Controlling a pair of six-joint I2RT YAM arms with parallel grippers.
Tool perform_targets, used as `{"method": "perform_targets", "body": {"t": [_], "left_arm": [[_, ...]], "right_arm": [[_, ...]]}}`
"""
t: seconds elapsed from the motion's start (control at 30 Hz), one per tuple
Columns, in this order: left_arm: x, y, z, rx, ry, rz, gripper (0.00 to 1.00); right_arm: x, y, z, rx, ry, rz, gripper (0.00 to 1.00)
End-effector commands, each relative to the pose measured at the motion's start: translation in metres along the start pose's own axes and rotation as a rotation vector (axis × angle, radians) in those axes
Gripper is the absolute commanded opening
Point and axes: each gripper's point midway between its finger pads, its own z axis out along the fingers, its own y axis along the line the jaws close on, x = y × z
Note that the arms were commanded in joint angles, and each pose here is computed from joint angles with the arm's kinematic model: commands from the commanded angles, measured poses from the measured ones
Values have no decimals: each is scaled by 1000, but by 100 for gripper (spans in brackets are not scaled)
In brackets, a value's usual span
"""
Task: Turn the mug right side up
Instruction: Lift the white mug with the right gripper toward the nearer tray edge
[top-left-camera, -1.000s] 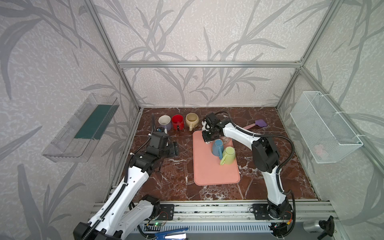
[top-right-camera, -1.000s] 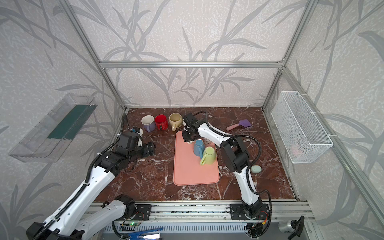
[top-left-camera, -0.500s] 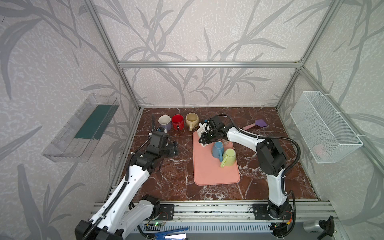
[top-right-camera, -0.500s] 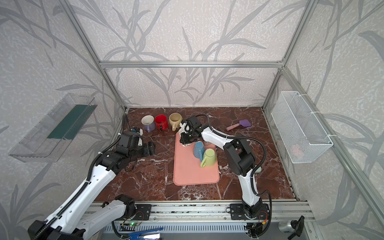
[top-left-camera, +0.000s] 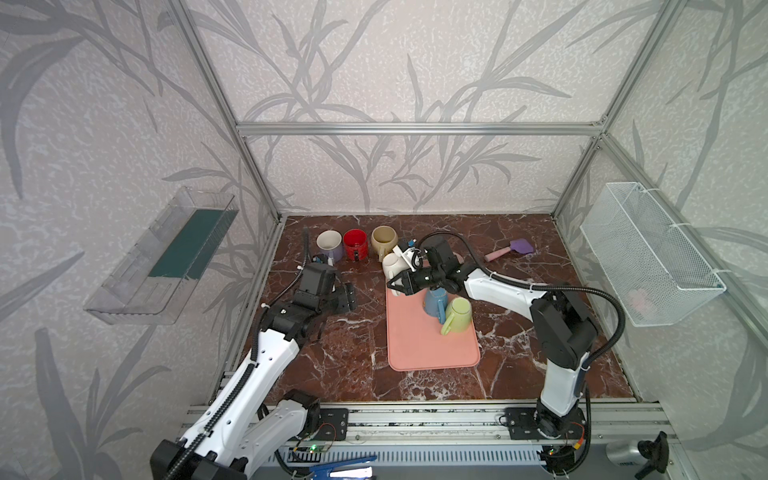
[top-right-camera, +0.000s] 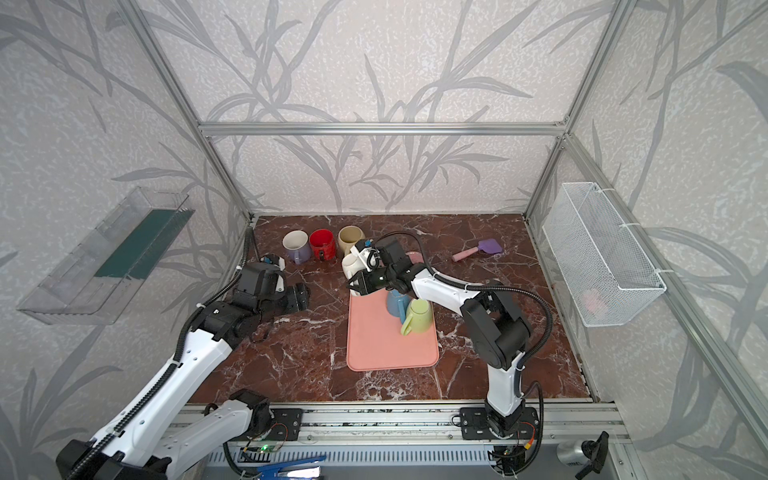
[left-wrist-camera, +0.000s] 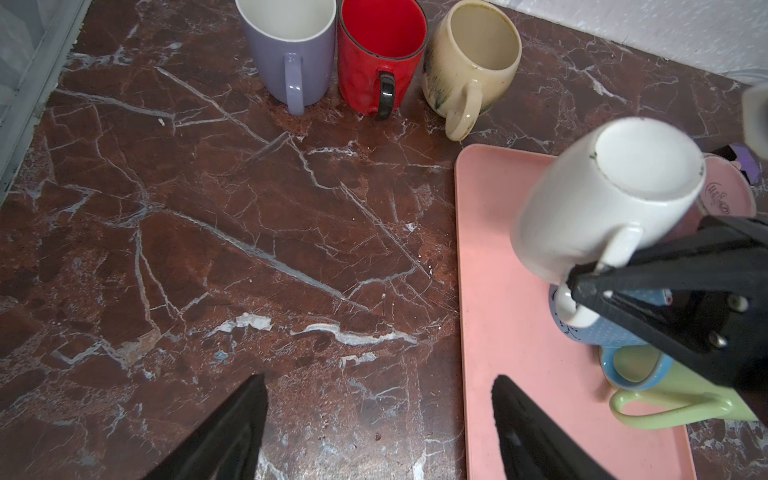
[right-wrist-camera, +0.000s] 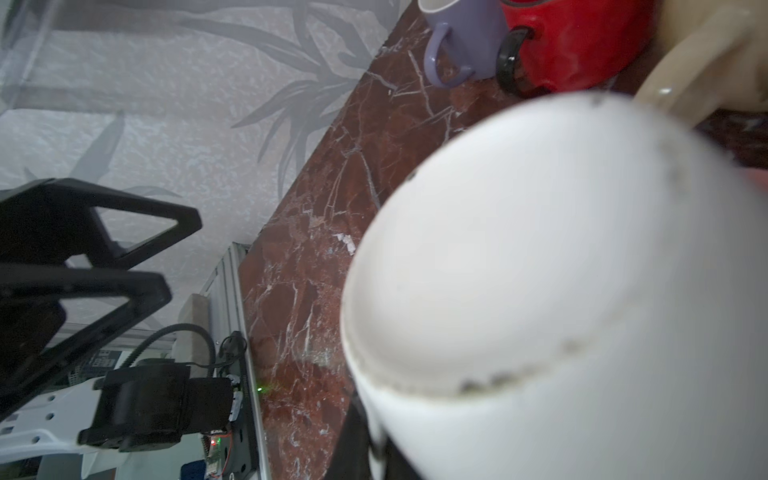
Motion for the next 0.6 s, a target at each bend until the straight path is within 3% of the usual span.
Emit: {"method": "perform_targets", "body": {"t": [0.0,0.27,0.57], "left_arm": [[0,5,-1,-15,-13,0,83],[0,4,-3,-6,-17,0,83],[0,3,-2,-1,-17,2,83]], "right_arm": [[-36,57,-23,-184,-217,-138,0],[-2,82,-32,-242,-274,-179,0],[45,71,-26,-177,-249,-169,0]]}}
